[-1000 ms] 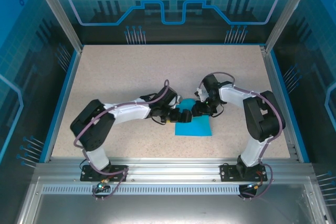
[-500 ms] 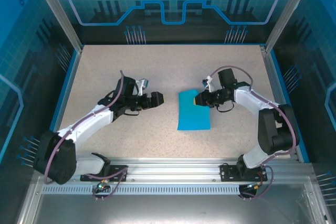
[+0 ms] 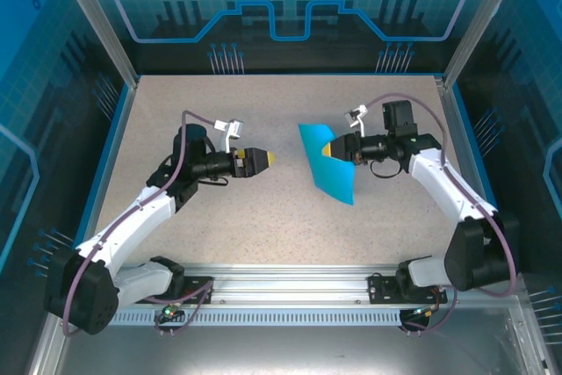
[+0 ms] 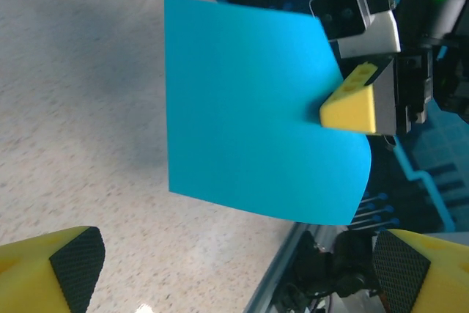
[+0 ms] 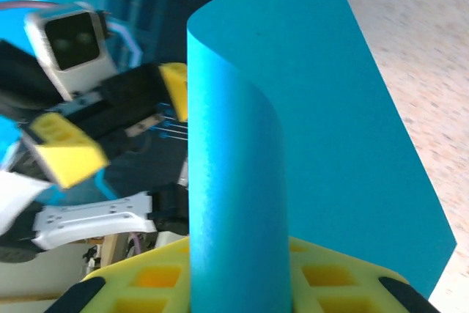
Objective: Fold a paper plane with a square sheet of paper (fold left side to right side)
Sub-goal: Pick up the square sheet of paper from the center of the table, then place a square sheet of paper at the center of the table, then first fold in half a square sheet of paper at the center of the table, then hold the square sheet of paper at the center of the table.
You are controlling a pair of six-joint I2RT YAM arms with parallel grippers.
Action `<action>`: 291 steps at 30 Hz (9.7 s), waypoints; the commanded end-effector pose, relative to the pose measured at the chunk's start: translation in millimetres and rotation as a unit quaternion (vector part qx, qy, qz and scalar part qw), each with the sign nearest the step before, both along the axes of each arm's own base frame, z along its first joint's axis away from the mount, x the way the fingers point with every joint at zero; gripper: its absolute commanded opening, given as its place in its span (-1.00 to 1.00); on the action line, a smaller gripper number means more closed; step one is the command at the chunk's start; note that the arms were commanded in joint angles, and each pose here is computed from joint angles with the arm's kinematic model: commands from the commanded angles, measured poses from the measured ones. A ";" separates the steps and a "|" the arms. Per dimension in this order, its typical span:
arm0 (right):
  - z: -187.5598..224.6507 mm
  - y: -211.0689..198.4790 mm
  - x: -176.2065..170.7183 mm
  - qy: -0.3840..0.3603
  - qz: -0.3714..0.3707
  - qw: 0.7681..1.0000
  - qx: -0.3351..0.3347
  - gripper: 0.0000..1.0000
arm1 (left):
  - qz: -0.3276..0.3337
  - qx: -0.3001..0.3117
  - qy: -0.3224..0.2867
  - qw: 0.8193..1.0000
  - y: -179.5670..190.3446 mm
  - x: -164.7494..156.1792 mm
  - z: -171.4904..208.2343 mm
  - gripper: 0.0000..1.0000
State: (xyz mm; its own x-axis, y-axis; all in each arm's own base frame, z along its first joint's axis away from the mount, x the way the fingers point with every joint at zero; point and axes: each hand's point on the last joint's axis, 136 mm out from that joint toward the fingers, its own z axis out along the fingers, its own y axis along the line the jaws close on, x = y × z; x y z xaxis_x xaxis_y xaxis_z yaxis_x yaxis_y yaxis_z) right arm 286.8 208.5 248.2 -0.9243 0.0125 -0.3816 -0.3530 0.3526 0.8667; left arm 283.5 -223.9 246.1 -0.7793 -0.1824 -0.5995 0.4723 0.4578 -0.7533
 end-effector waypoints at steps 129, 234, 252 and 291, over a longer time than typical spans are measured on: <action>-193.1 -15.9 53.4 0.133 -0.114 0.957 -0.233 0.06 | -0.108 0.116 0.239 0.958 -99.0 52.7 -151.4 0.35; -195.8 -80.8 52.8 0.134 -0.149 0.933 -0.299 0.09 | 0.005 0.313 0.347 0.884 -88.1 43.7 -244.2 0.08; -190.3 -74.1 41.2 0.137 -0.139 0.941 -0.275 0.11 | -0.012 0.339 0.354 0.871 -94.9 39.9 -253.0 0.11; -192.7 -44.3 32.0 0.153 -0.099 0.951 -0.251 -0.12 | -0.018 0.362 0.387 0.848 -96.6 33.5 -267.7 0.11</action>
State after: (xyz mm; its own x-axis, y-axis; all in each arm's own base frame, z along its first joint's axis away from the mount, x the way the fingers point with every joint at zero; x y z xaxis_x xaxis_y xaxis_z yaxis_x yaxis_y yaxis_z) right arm 321.9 157.5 56.6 -0.9880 0.0963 -0.1209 0.0018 0.7894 0.6139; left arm 338.3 -311.0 19.4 -0.9962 -0.0107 0.0865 -0.0452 0.9120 -0.4077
